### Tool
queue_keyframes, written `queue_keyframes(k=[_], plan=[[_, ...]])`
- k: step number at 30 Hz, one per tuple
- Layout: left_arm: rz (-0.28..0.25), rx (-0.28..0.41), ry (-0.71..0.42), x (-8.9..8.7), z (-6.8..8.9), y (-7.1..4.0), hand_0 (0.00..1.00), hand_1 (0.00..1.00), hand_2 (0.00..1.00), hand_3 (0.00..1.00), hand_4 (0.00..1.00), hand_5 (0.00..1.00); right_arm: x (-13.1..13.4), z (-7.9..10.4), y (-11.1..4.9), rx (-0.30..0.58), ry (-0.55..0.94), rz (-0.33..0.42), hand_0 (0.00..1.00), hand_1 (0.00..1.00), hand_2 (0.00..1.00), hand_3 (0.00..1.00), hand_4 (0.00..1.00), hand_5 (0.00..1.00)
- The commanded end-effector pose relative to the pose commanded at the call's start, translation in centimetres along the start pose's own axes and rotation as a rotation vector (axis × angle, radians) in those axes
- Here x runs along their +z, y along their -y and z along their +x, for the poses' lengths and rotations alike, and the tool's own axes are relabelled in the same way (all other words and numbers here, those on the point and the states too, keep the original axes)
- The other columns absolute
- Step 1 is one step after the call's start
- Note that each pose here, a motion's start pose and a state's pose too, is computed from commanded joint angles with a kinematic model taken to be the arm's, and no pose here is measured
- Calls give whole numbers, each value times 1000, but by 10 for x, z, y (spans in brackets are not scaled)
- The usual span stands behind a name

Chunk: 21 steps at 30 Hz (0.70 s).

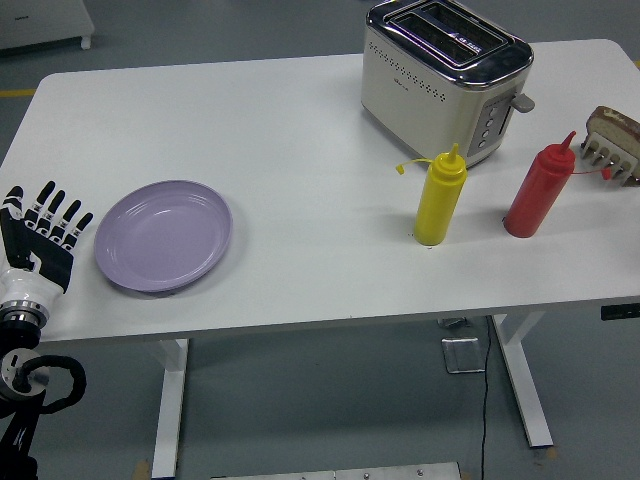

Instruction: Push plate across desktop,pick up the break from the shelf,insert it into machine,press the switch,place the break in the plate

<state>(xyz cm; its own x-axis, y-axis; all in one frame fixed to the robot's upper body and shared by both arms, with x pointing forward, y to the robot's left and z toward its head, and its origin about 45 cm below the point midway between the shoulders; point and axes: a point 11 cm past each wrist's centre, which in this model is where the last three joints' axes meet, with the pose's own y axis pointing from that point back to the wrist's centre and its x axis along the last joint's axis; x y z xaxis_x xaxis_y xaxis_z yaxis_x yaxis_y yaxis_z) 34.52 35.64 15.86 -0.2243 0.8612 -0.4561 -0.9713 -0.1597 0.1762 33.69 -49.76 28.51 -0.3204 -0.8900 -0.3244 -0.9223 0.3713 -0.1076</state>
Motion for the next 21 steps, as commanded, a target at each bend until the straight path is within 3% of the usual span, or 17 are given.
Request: queue_keyframes(k=[14, 15, 20, 21], plan=[[30, -29, -3, -10, -11, 4, 857, 912, 976, 906, 617, 998, -8, -8, 5, 11, -305, 50, 815, 770, 745, 709, 401, 367], [31, -31, -4, -10, -11, 4, 857, 912, 976, 906, 617, 998, -9, -9, 6, 11, -334, 55, 847, 798, 771, 761, 484, 314], [39, -44, -7, -12, -16, 5, 857, 912, 976, 906, 617, 998, -14, -13, 11, -6, -509, 68, 847, 798, 771, 761, 484, 314], [41, -48, -9, -13, -17, 5, 856, 910, 976, 905, 618, 998, -14, -14, 12, -14, -551, 65, 874, 820, 796, 789, 601, 277]])
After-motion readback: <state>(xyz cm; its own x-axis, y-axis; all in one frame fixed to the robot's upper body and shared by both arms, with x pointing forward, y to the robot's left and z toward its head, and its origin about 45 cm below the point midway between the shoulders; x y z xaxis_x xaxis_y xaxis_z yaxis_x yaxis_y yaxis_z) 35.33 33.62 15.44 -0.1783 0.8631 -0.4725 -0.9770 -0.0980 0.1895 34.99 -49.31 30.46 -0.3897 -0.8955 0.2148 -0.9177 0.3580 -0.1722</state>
